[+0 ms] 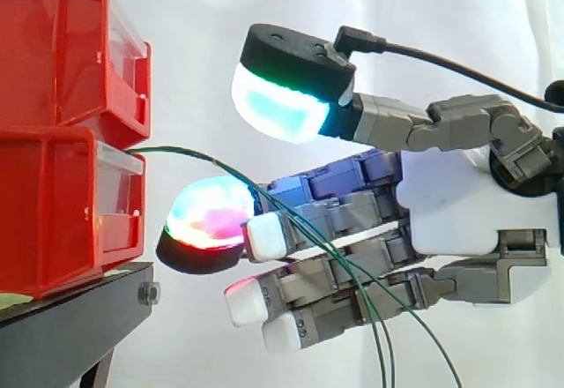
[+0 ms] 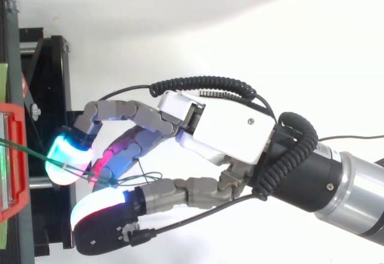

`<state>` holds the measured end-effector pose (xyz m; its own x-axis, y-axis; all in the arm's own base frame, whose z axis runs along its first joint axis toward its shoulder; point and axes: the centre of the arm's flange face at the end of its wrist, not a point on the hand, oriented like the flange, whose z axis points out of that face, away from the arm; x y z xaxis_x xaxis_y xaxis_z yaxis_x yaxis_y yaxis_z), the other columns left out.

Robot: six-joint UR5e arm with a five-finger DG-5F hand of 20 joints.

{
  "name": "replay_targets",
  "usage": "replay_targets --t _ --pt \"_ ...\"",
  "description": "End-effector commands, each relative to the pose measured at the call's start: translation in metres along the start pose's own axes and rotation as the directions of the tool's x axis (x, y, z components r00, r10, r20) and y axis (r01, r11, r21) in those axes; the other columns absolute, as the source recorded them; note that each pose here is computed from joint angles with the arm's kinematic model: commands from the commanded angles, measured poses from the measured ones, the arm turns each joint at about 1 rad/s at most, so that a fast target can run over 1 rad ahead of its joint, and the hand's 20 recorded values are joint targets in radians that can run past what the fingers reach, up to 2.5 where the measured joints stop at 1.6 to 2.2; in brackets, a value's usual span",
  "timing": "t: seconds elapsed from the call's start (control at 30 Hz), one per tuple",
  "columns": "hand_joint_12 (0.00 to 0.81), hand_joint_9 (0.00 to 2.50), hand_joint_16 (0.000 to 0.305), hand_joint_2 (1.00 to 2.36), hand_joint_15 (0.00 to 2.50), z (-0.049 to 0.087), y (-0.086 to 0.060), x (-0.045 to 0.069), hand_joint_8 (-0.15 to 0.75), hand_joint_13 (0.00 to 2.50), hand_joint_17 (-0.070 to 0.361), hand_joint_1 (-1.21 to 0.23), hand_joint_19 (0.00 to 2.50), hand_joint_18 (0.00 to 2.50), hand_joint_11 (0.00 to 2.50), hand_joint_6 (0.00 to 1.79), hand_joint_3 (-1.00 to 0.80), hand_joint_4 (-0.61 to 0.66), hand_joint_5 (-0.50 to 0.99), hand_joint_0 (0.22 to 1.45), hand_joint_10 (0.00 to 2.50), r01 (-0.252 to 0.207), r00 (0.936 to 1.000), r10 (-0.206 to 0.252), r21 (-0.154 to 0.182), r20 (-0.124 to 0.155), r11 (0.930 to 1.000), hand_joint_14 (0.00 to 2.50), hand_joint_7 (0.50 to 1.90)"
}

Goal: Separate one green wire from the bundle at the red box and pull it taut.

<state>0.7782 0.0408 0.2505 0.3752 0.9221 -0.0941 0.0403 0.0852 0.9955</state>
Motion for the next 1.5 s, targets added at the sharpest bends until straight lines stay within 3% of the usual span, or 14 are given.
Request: replay_targets --t 0.0,0.33,0.53,0.7,0.8,0.83,0.87,0.9,1.1,1.23,1.47 --pt "0.330 1.12 0.048 1.01 0.56 -0.002 -0.001 -0.001 0.217 0.86 0.107 -0.72 0.50 0.64 0.66 0.50 -0.40 0.17 -0.09 0.58 0.02 -0.009 1.0000 0.009 0.015 -0.001 0.9999 0.02 1.13" --pt "0.329 1.10 0.047 1.01 0.55 -0.003 -0.002 0.001 0.219 0.86 0.107 -0.72 0.50 0.65 0.66 0.51 -0.36 0.11 -0.08 0.60 0.02 -0.019 0.9998 0.019 0.024 -0.005 0.9995 0.02 1.32" --pt "0.333 1.10 0.048 1.01 0.56 -0.004 0.006 -0.002 0.225 0.87 0.108 -0.70 0.50 0.65 0.66 0.56 -0.41 0.12 -0.09 0.58 0.02 -0.049 0.9988 0.049 0.036 -0.007 0.9982 0.02 1.24" --pt "0.331 1.11 0.047 1.01 0.56 -0.005 0.018 -0.008 0.224 0.87 0.107 -0.67 0.50 0.65 0.66 0.63 -0.37 0.12 -0.10 0.58 0.02 -0.028 0.9996 0.029 0.076 -0.006 0.9967 0.02 1.16" --pt "0.334 1.10 0.047 1.01 0.56 -0.005 0.019 -0.009 0.229 0.87 0.107 -0.66 0.50 0.65 0.67 0.67 -0.31 0.09 -0.11 0.58 0.02 -0.028 0.9996 0.029 0.083 -0.006 0.9961 0.02 1.16" --pt "0.331 1.08 0.047 1.01 0.56 -0.005 0.019 -0.010 0.228 0.87 0.107 -0.67 0.50 0.65 0.66 0.72 -0.29 0.09 -0.12 0.58 0.02 -0.030 0.9995 0.031 0.087 -0.006 0.9958 0.02 1.05" --pt "0.333 1.06 0.047 1.01 0.55 -0.006 0.019 -0.010 0.232 0.87 0.107 -0.70 0.51 0.65 0.66 0.74 -0.28 0.09 -0.13 0.59 0.02 -0.034 0.9994 0.035 0.092 -0.007 0.9952 0.02 1.04" --pt "0.334 1.05 0.048 1.01 0.56 -0.006 0.019 -0.010 0.237 0.87 0.107 -0.73 0.49 0.66 0.67 0.80 -0.28 0.11 -0.16 0.59 0.02 -0.034 0.9994 0.035 0.092 -0.007 0.9952 0.02 0.92" --pt "0.334 1.04 0.048 1.01 0.56 -0.005 0.025 -0.012 0.236 0.87 0.107 -0.78 0.50 0.67 0.69 0.83 -0.39 0.13 -0.16 0.60 0.02 -0.038 0.9992 0.039 0.104 -0.004 0.9939 0.02 0.90" --pt "0.336 1.07 0.048 1.00 0.56 -0.003 0.032 -0.012 0.240 0.88 0.109 -0.68 0.50 0.67 0.68 0.83 -0.45 0.12 -0.15 0.57 0.02 -0.043 0.9990 0.043 0.094 -0.004 0.9946 0.02 0.93" --pt "0.336 1.07 0.047 1.02 0.57 -0.001 0.035 -0.011 0.247 0.88 0.107 -0.70 0.51 0.68 0.69 0.87 -0.27 0.06 -0.16 0.59 0.02 -0.013 0.9999 0.014 0.080 -0.005 0.9967 0.02 0.94"
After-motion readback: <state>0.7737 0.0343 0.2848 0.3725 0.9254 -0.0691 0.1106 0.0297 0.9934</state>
